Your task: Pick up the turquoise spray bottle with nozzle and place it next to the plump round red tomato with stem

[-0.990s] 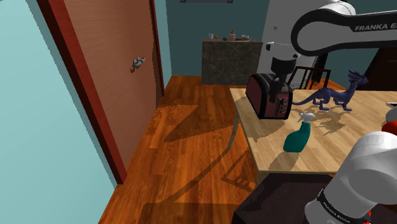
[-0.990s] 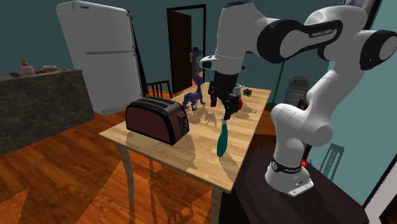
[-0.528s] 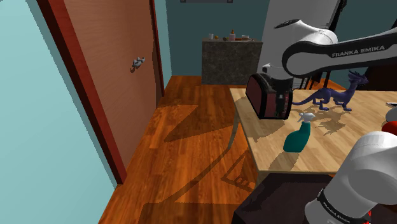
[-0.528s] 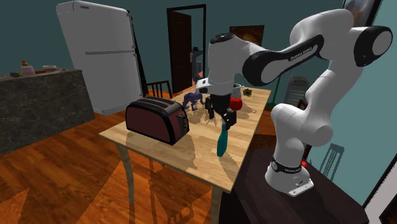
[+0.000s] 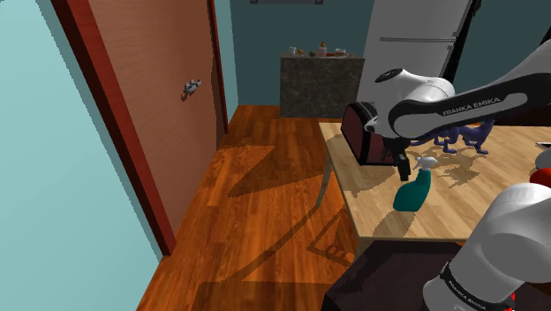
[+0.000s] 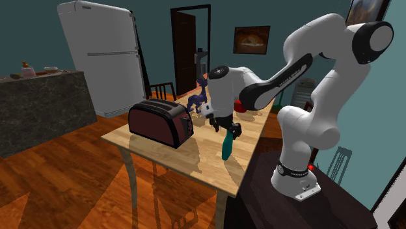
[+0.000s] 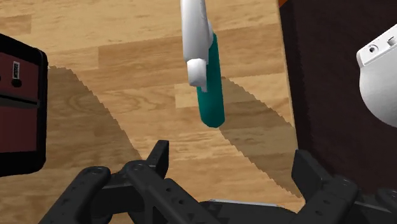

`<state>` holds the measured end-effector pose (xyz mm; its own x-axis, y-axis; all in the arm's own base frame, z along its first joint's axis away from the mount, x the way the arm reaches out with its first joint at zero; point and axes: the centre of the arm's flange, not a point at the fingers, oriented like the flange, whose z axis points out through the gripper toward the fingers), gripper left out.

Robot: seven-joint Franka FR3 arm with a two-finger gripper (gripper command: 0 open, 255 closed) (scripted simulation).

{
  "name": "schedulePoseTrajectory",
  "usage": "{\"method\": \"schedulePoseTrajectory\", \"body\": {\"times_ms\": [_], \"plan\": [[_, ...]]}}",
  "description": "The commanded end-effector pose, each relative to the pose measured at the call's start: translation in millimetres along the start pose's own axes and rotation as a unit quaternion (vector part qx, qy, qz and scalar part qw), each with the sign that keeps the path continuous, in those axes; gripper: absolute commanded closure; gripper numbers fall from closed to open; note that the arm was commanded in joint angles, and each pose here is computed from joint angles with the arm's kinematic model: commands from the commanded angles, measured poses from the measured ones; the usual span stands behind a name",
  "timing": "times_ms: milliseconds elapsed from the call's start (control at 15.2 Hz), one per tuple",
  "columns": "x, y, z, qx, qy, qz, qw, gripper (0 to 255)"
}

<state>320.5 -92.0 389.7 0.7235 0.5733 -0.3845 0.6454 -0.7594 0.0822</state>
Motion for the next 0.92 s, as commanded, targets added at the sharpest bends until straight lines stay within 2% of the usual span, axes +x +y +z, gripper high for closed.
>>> {"method": "schedulePoseTrajectory", "body": {"times_ms": [0,198,264,726,858], "plan": [[-3,5,26,0.0,-0.021,-0.033,0.9992,0],[-7,15,62,0.0,-0.053,-0.08,0.9954,0],[-8,16,65,0.0,-0.056,-0.084,0.9949,0],[-12,16,105,0.0,-0.056,-0.084,0.9949,0],[-12,16,105,0.0,-0.056,-0.084,0.9949,0]]}}
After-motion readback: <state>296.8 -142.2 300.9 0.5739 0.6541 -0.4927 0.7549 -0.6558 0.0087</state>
